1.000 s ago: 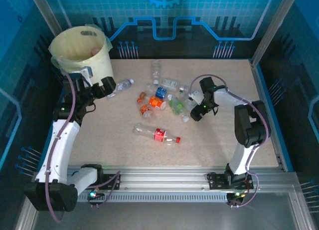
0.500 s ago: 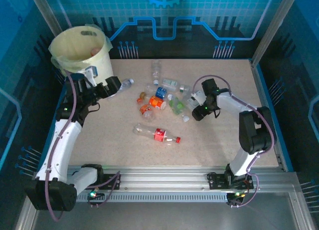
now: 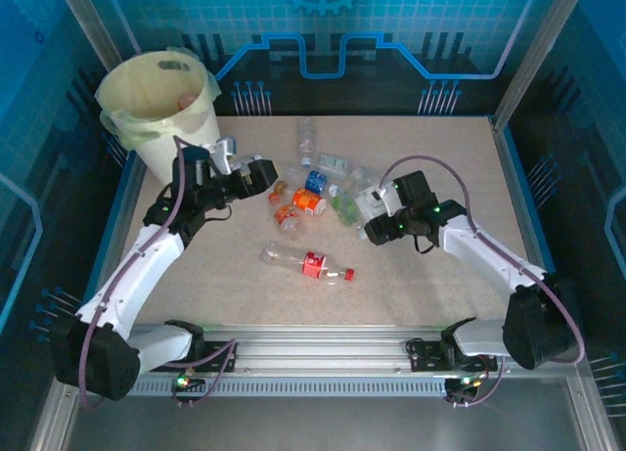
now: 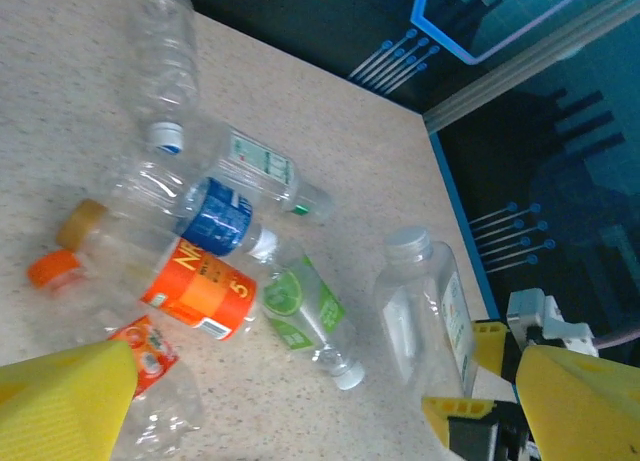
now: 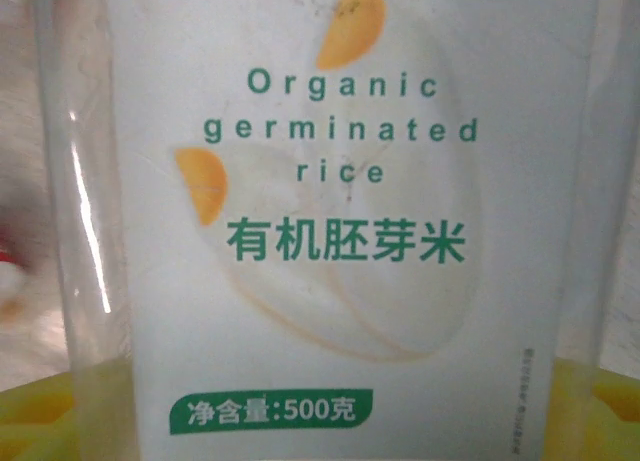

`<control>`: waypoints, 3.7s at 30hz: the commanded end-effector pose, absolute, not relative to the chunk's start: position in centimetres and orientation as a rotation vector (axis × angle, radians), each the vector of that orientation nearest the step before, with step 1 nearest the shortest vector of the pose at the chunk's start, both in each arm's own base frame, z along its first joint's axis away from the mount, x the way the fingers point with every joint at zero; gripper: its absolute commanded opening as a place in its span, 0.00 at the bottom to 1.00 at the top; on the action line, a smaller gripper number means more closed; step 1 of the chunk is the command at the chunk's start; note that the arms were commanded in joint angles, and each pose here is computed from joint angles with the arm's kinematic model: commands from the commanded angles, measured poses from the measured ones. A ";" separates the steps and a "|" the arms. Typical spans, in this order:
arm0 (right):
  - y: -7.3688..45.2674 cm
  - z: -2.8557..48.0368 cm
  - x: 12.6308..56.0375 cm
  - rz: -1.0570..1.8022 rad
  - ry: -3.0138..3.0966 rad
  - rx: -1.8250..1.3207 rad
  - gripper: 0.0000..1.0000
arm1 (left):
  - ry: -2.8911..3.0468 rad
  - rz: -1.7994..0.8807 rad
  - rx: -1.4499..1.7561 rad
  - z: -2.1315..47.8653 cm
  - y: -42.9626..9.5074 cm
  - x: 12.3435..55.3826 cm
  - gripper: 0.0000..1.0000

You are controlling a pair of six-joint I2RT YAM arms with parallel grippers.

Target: Put the plastic bottles in the bin

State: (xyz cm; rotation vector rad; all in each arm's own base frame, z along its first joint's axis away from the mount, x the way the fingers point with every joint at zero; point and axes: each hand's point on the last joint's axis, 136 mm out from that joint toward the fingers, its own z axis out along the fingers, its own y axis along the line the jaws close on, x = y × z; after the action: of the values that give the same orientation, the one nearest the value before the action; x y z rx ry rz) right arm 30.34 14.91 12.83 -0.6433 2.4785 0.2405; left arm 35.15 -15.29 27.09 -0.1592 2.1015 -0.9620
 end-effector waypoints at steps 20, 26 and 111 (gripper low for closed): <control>29.1 19.0 28.7 0.791 2.193 -0.715 0.60 | 2.223 -1.122 0.040 21.8 -28.3 35.5 0.94; 30.4 20.1 28.5 0.845 2.145 -0.714 0.63 | 2.207 -1.136 0.018 21.7 -28.5 36.0 0.68; 18.7 27.8 30.1 0.478 1.971 -0.233 1.00 | 1.550 -0.146 -0.561 44.1 18.6 56.0 0.53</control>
State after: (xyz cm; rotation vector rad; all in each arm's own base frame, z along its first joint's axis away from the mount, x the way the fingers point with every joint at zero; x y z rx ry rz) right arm 29.73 19.94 27.22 -0.2984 1.9828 0.5054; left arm 55.18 18.77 42.95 -0.6041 1.5522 -0.0976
